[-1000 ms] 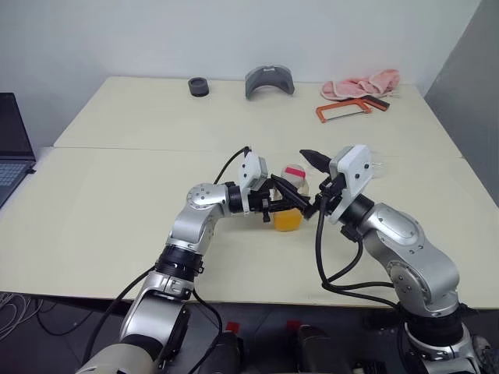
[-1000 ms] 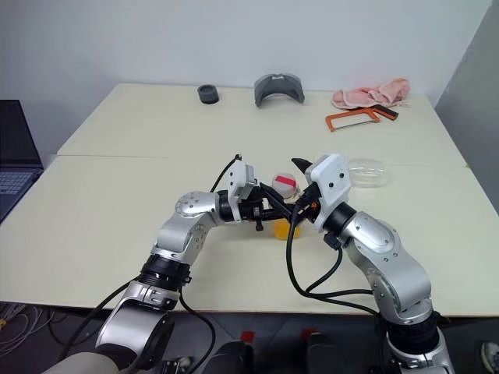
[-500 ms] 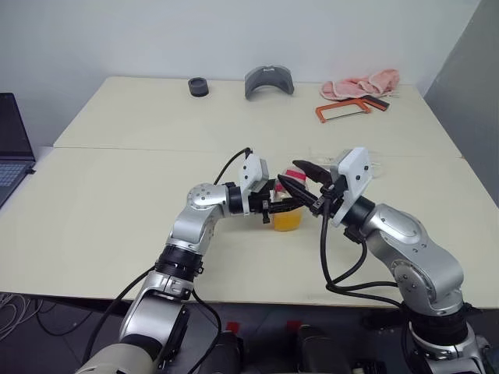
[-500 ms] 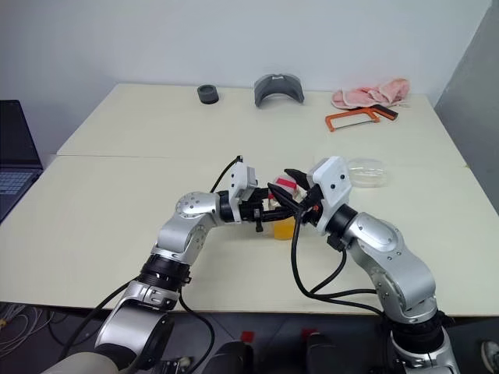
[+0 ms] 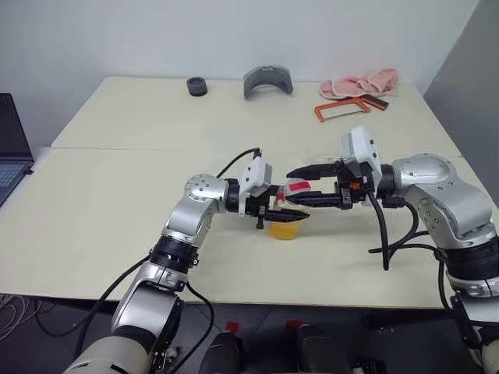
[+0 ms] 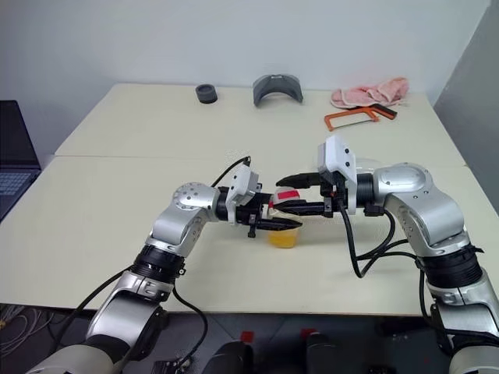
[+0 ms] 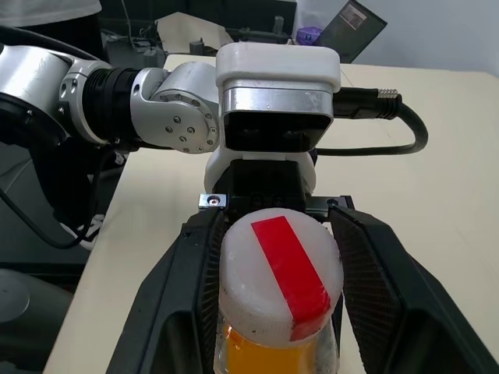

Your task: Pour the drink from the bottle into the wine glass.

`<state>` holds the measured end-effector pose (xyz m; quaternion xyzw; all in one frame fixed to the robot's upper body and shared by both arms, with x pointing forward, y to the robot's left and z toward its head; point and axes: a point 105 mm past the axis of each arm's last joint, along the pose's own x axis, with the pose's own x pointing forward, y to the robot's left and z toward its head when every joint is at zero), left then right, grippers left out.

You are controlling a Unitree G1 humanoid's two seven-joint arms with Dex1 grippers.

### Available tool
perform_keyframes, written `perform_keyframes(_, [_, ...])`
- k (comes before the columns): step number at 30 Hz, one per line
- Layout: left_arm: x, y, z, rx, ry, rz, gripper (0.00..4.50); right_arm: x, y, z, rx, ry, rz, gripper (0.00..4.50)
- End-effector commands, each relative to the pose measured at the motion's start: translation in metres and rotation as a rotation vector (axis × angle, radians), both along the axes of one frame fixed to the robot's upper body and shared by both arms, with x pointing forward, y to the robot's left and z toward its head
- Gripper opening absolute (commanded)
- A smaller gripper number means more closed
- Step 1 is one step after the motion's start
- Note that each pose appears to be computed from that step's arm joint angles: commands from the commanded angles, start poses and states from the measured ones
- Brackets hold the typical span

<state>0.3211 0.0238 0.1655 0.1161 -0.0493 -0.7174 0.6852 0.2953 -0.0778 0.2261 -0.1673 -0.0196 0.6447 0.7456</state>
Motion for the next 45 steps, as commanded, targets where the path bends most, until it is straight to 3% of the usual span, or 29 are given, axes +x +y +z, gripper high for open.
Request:
perform_keyframes(1, [0.007, 0.006, 0.022, -0.096, -0.051, 0.07, 1.76, 0.006, -0.018, 0.013, 0.089, -0.029, -0.142, 2.84])
perform_keyframes(5, [0.015, 0.006, 0.023, -0.138, -0.047, 0.144, 1.76, -0.008, -0.026, 0.028, 0.213, -0.082, -0.251, 4.22])
perform_keyframes(9, [0.02, 0.004, 0.023, -0.155, -0.06, 0.188, 1.76, -0.026, -0.016, 0.023, 0.319, -0.073, -0.361, 4.23])
perform_keyframes(17, [0.028, -0.005, 0.021, -0.15, -0.104, 0.212, 1.76, -0.01, 0.006, 0.0, 0.393, -0.121, -0.71, 4.23])
perform_keyframes(34, [0.033, -0.005, 0.019, -0.143, -0.117, 0.222, 1.76, 0.004, 0.017, -0.007, 0.439, -0.093, -0.792, 4.23])
perform_keyframes(37, [0.032, -0.005, 0.018, -0.142, -0.115, 0.222, 1.76, 0.006, 0.015, -0.009, 0.439, -0.092, -0.801, 3.62])
perform_keyframes(42, [0.031, -0.004, 0.017, -0.136, -0.108, 0.216, 1.76, 0.005, 0.013, -0.007, 0.454, -0.098, -0.788, 1.91])
perform_keyframes(45, [0.029, -0.004, 0.016, -0.127, -0.095, 0.197, 1.76, 0.001, 0.019, -0.005, 0.445, -0.114, -0.72, 1.91])
